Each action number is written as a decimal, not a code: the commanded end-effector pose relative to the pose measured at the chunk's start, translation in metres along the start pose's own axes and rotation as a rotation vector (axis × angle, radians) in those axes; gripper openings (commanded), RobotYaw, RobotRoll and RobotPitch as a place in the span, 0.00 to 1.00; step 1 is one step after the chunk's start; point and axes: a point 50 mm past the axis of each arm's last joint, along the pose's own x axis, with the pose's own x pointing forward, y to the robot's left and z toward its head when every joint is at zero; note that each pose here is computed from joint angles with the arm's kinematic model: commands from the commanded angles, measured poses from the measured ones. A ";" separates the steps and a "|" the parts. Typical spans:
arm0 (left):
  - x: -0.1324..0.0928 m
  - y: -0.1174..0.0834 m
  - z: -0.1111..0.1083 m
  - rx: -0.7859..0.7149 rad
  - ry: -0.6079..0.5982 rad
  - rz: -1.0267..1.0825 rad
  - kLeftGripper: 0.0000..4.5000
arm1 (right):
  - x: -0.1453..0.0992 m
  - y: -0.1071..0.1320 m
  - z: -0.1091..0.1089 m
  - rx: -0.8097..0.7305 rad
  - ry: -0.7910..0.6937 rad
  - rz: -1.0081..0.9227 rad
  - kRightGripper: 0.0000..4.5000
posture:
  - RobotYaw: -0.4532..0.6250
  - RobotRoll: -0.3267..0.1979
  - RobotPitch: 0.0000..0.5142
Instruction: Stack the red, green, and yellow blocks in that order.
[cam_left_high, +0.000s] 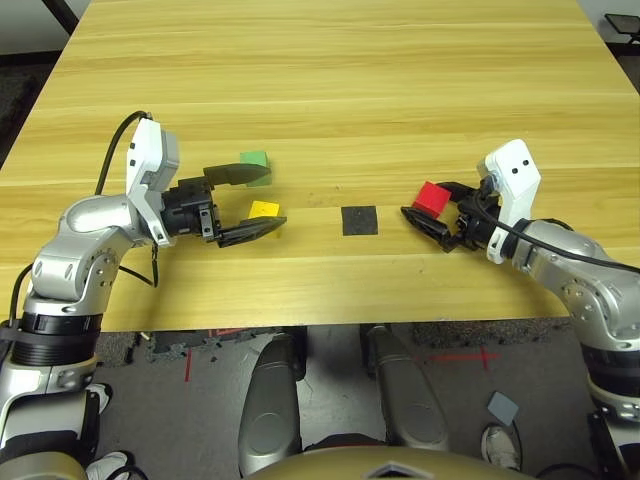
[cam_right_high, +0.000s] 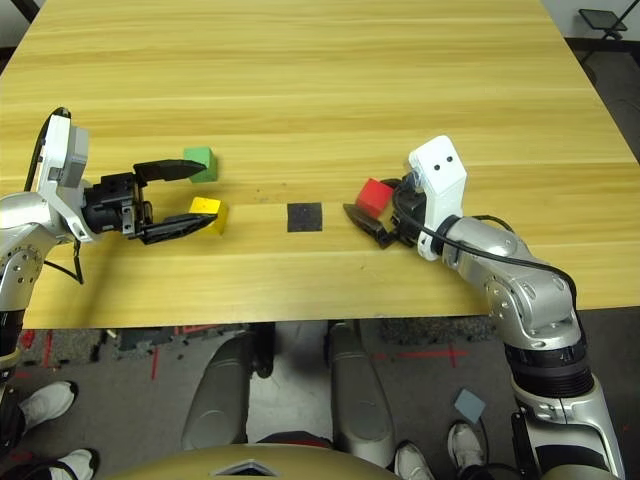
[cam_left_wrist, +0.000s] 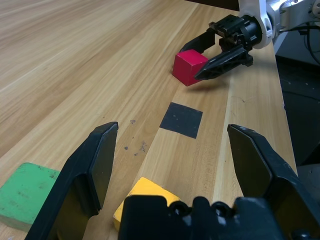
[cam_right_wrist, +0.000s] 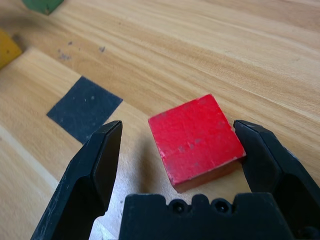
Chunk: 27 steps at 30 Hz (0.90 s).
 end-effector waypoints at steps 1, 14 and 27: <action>0.000 -0.004 0.000 -0.011 -0.008 0.005 0.99 | -0.001 -0.010 -0.004 -0.075 0.020 0.063 1.00 | 0.35 0.21 0.61; 0.008 -0.003 0.005 -0.020 -0.031 0.017 1.00 | 0.010 -0.027 -0.007 -0.271 0.035 0.288 0.48 | 0.35 0.22 0.60; 0.008 -0.001 0.011 0.011 0.018 -0.041 1.00 | 0.024 -0.025 0.052 -0.500 0.050 0.806 0.46 | 0.37 0.24 0.54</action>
